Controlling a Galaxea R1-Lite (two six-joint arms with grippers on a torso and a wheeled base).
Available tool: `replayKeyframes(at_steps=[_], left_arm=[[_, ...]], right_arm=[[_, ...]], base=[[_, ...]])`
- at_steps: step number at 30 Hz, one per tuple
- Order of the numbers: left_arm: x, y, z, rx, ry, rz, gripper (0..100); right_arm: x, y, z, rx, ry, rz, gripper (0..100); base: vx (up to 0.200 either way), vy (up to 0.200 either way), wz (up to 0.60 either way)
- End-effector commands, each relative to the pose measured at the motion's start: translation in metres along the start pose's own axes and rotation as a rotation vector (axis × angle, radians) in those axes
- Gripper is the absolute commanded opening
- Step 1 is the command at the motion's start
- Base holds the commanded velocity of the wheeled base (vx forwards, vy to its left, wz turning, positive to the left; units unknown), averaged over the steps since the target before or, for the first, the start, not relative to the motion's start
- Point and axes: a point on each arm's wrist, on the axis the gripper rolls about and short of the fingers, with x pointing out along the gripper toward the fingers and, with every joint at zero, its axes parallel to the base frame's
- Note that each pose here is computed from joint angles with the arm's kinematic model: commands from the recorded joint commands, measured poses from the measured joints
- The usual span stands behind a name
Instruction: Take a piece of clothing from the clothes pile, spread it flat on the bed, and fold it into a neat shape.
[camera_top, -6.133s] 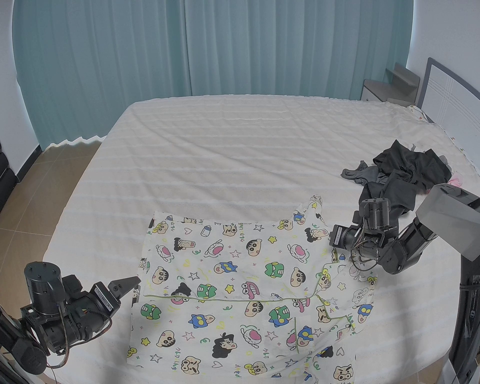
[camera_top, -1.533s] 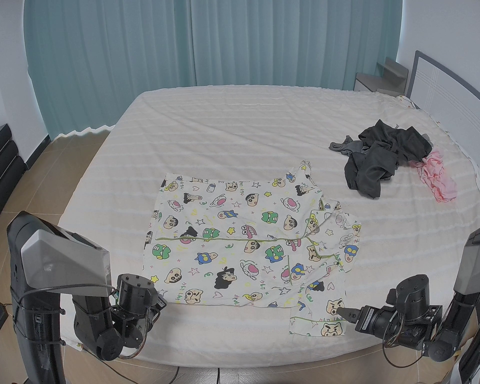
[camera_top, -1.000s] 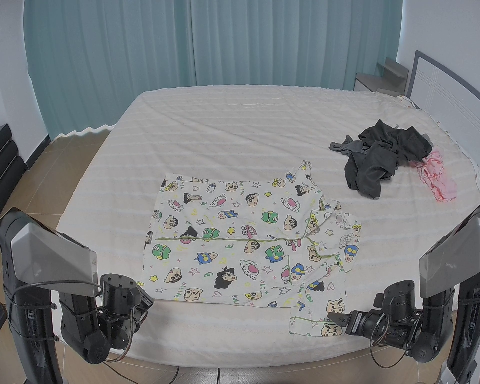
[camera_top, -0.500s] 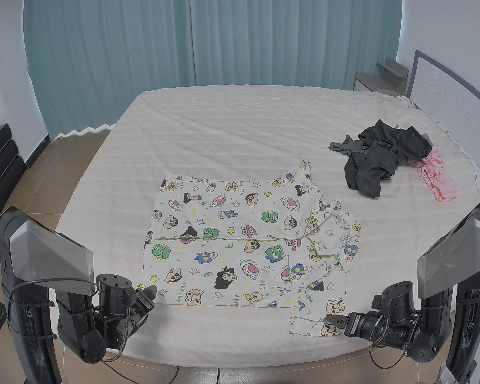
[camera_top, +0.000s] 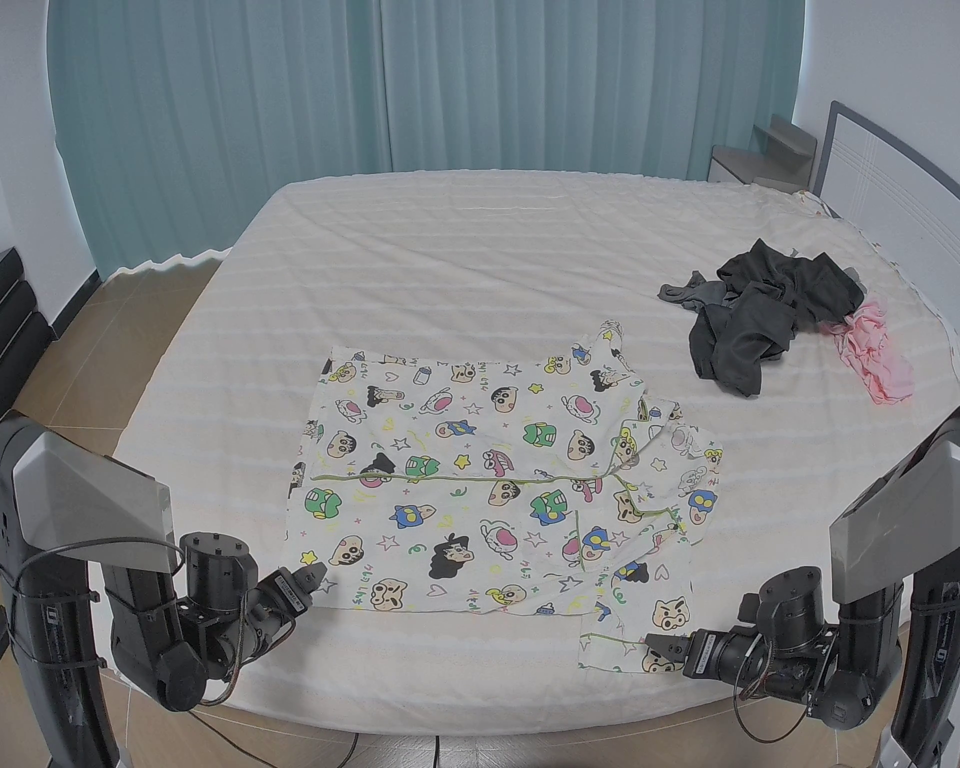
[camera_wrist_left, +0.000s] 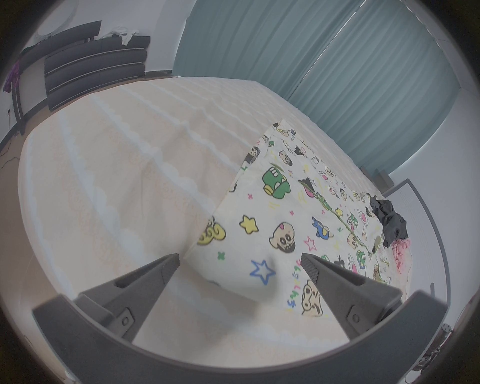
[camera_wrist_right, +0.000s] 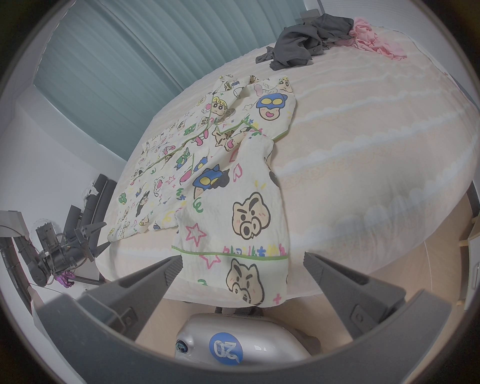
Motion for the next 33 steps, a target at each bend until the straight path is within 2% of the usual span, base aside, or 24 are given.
replayKeyframes(at_steps=[1,12,13,33], left_arm=[[0.012,-0.001,0.001,0.000,-0.011,-0.002,100],[0.029,-0.006,-0.001,0.022,0.012,0.025,100],[0.030,-0.006,-0.001,0.024,0.016,0.031,0],[0.019,0.001,-0.005,0.025,0.021,0.080,0]], right_arm=[[-0.003,-0.001,-0.002,-0.002,0.003,0.000,100],[-0.003,0.001,-0.003,-0.011,0.010,0.005,100],[-0.003,0.002,-0.004,-0.014,0.012,0.008,100],[-0.001,0.002,-0.005,-0.034,0.014,0.007,100]], base=[[0.000,0.000,0.00],[0.000,0.000,0.00],[0.000,0.000,0.00],[0.000,0.000,0.00]])
